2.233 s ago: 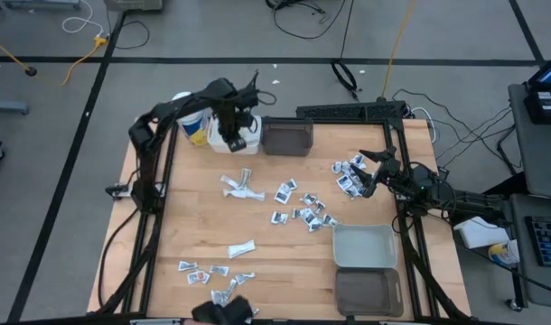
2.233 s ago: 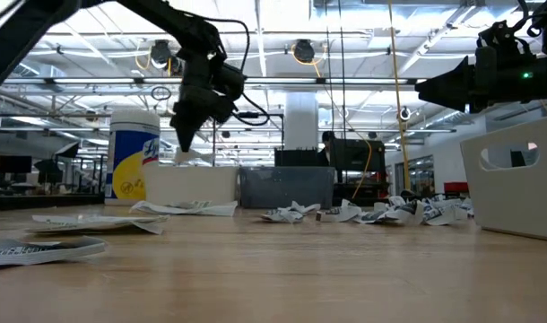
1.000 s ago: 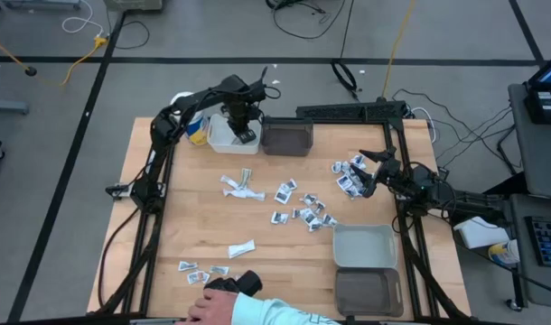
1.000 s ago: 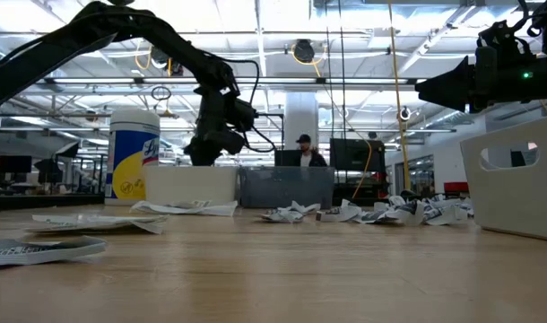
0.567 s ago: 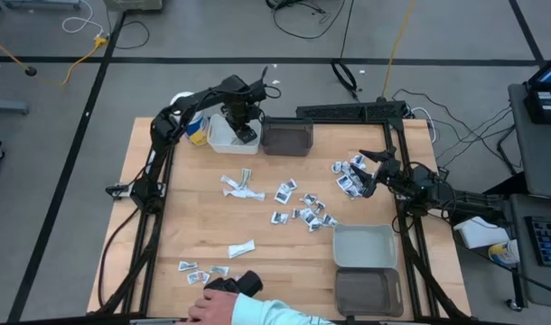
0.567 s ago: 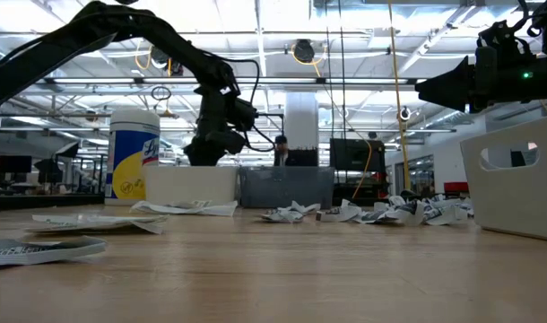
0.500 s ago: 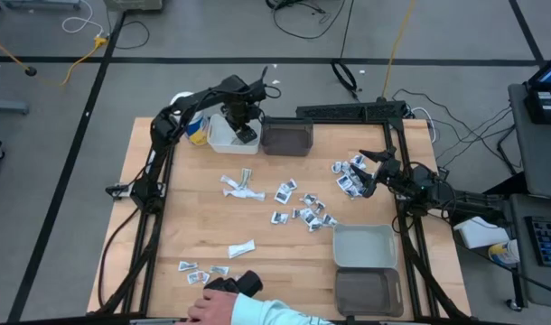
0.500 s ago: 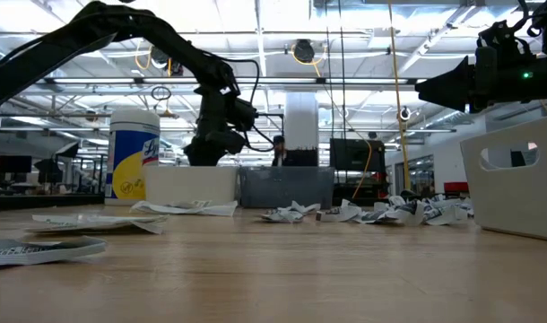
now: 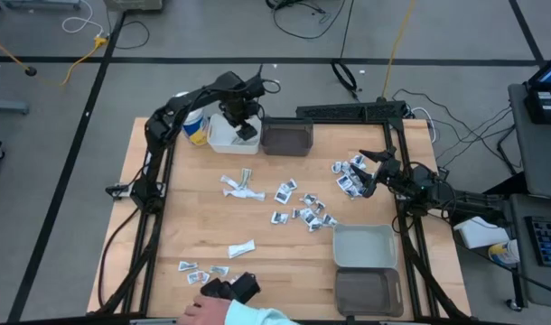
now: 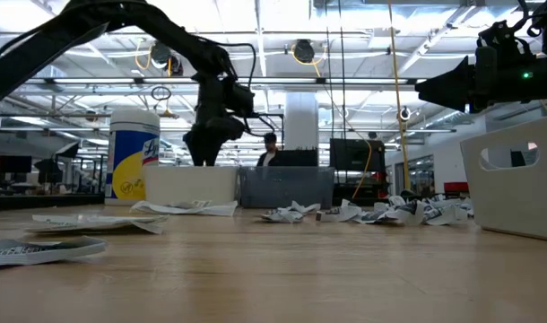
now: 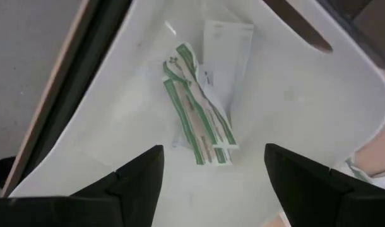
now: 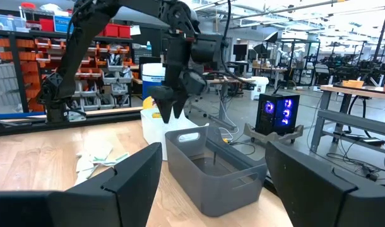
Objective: Pick & Place First Aid Supplies
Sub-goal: Put the green bandage into the white bin
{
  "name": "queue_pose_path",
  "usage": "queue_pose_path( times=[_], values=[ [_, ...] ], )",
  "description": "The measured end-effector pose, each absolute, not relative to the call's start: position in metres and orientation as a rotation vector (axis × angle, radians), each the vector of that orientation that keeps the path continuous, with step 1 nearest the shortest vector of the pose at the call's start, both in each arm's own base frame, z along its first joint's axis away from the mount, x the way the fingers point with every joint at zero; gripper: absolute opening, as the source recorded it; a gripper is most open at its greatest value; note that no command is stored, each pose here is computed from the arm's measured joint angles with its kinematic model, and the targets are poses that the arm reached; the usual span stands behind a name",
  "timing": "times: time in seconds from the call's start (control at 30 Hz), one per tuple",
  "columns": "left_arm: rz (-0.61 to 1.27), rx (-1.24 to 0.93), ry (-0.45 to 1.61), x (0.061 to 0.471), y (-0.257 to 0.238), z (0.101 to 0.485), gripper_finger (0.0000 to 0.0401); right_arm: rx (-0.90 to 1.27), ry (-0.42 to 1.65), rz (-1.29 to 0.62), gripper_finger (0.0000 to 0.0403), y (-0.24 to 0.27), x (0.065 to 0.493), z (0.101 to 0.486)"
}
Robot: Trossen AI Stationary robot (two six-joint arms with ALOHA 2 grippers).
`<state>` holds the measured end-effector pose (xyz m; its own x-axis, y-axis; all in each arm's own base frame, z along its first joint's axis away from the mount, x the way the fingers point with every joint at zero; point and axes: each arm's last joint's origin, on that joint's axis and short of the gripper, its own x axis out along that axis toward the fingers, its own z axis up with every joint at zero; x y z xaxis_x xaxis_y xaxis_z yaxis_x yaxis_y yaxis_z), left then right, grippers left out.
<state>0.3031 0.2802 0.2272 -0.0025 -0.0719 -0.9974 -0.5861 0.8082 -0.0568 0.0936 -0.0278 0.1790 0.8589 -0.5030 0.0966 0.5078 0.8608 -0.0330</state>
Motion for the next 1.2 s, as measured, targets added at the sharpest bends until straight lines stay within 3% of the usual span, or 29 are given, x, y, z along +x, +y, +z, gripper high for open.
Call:
queue_pose_path(
  times=[0.33, 0.6, 0.8, 1.2],
  values=[
    [0.414, -0.522, 1.522, 0.306, 0.256, 0.253, 0.0257, -0.058, -0.085, -0.532, 0.0279, -0.028, 0.094, 0.179],
    [0.288, -0.383, 1.545, 0.318, 0.220, 0.262, 0.0268, -0.058, -0.085, -0.531, 0.0279, -0.028, 0.094, 0.179],
    [0.228, -0.252, 1.462, 0.304, 0.180, 0.263, 0.0258, -0.058, -0.086, -0.532, 0.0279, -0.028, 0.094, 0.179],
    [0.161, -0.199, 1.465, 0.268, 0.112, 0.247, 0.0262, -0.058, -0.085, -0.532, 0.0279, -0.028, 0.094, 0.179]
  ],
)
